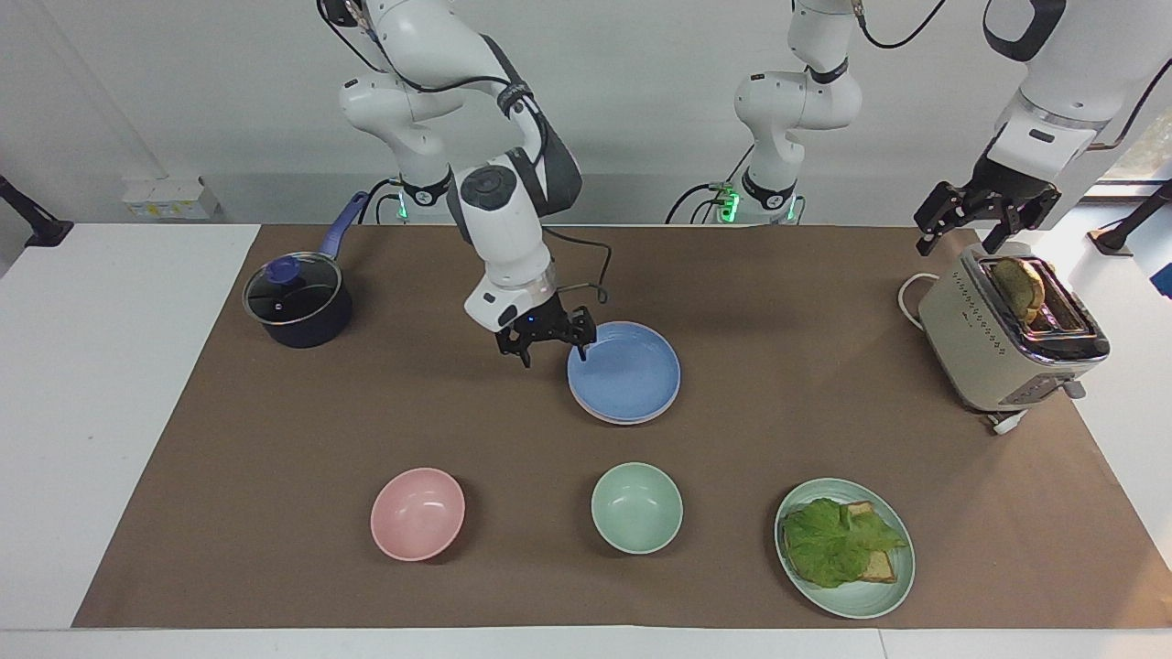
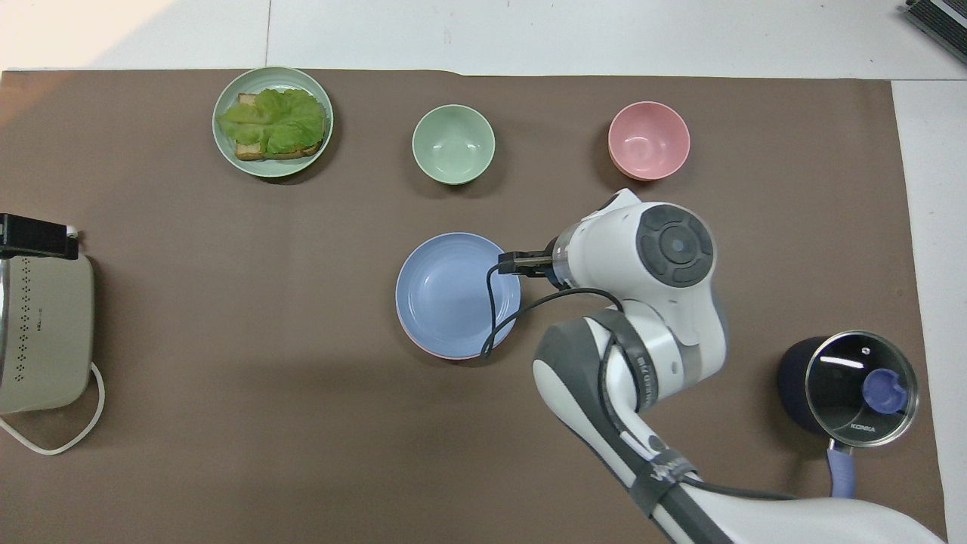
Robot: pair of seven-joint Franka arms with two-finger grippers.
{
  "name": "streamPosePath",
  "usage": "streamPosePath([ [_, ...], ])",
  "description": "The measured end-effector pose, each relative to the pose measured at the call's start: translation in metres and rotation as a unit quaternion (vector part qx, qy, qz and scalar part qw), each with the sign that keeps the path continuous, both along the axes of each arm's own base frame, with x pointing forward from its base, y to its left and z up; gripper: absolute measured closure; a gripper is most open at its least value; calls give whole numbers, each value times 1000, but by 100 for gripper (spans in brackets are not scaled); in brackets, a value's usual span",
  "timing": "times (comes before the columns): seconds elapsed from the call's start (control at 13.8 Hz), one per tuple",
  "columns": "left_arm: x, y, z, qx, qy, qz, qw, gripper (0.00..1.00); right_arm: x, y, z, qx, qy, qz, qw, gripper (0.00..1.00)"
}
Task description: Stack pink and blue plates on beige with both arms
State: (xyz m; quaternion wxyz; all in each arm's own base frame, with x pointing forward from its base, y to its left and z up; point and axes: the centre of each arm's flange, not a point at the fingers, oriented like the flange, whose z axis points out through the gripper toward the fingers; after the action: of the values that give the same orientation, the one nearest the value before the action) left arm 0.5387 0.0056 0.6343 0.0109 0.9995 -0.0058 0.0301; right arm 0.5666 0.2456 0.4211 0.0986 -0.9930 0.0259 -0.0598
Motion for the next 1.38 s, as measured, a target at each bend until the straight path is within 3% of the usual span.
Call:
streamPosePath([
  [0.44,0,0,0,0,0,0,1000,0,11,-141,93,-18,-19,-89,996,0],
  [0.73,0,0,0,0,0,0,1000,0,19,-219,146,-54,-26,-78,995,0],
  [1.02,0,0,0,0,0,0,1000,0,6,-229,196,-64,18,-73,995,0],
  [1.38,0,0,0,0,0,0,1000,0,3,-233,209,-65,35,-73,995,0],
])
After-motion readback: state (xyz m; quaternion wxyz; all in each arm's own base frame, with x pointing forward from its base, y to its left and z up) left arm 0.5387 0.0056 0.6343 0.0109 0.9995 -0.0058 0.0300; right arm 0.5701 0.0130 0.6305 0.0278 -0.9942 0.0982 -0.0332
